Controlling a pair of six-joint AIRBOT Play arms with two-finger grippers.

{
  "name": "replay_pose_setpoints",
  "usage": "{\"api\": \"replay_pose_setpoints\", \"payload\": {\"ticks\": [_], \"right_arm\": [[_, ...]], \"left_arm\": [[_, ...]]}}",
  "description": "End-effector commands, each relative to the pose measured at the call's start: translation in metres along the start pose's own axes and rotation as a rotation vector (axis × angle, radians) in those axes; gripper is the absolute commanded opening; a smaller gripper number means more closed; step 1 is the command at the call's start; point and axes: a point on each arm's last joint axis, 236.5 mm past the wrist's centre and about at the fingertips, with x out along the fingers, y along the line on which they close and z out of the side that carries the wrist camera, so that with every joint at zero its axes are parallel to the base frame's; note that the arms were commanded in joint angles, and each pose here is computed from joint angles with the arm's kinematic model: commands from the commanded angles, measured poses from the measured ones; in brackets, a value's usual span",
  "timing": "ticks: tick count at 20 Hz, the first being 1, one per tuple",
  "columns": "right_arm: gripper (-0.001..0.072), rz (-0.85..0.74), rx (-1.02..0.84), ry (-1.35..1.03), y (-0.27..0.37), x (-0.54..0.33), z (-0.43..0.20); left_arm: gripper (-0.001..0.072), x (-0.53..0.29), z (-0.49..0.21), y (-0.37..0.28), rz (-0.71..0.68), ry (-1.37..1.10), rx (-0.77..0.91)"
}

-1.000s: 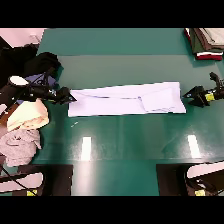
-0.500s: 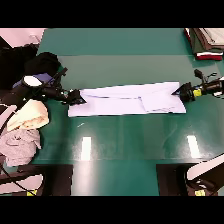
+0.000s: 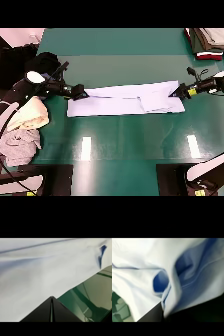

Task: Fold the shirts.

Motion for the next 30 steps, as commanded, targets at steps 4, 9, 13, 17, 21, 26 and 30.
{"api": "replay_pose_setpoints", "payload": {"ticks": [4,9,13,17,21,26,30], "right_arm": [[0.0014,0.093,-0.142,-0.057,0.123,-0.015,0.016],[0.0014,0.085,-0.368,-0.042,0.233,-0.009,0.018],[0.0014,0.099,-0.497,-0.033,0.296,0.003,0.007],[0.0014,0.119,-0.583,-0.022,0.337,0.016,-0.006],[0.0014,0.133,-0.617,-0.005,0.353,0.03,-0.016],[0.0014,0.147,-0.642,-0.006,0.368,0.042,-0.022],[0.0014,0.165,-0.675,-0.007,0.386,0.057,-0.03]], "left_arm": [[0.0025,0.047,0.031,-0.074,-0.067,-0.012,0.166],[0.0026,0.131,0.014,-0.094,-0.086,0.085,0.207],[0.0026,0.168,0.003,-0.065,-0.054,0.141,0.122],[0.0026,0.174,0.01,-0.053,-0.022,0.115,0.133],[0.0026,0.169,0.015,-0.042,-0.003,0.116,0.133],[0.0026,0.13,0.034,-0.033,-0.014,0.16,0.122],[0.0025,0.064,0.083,-0.033,0.025,0.14,0.21]]}}
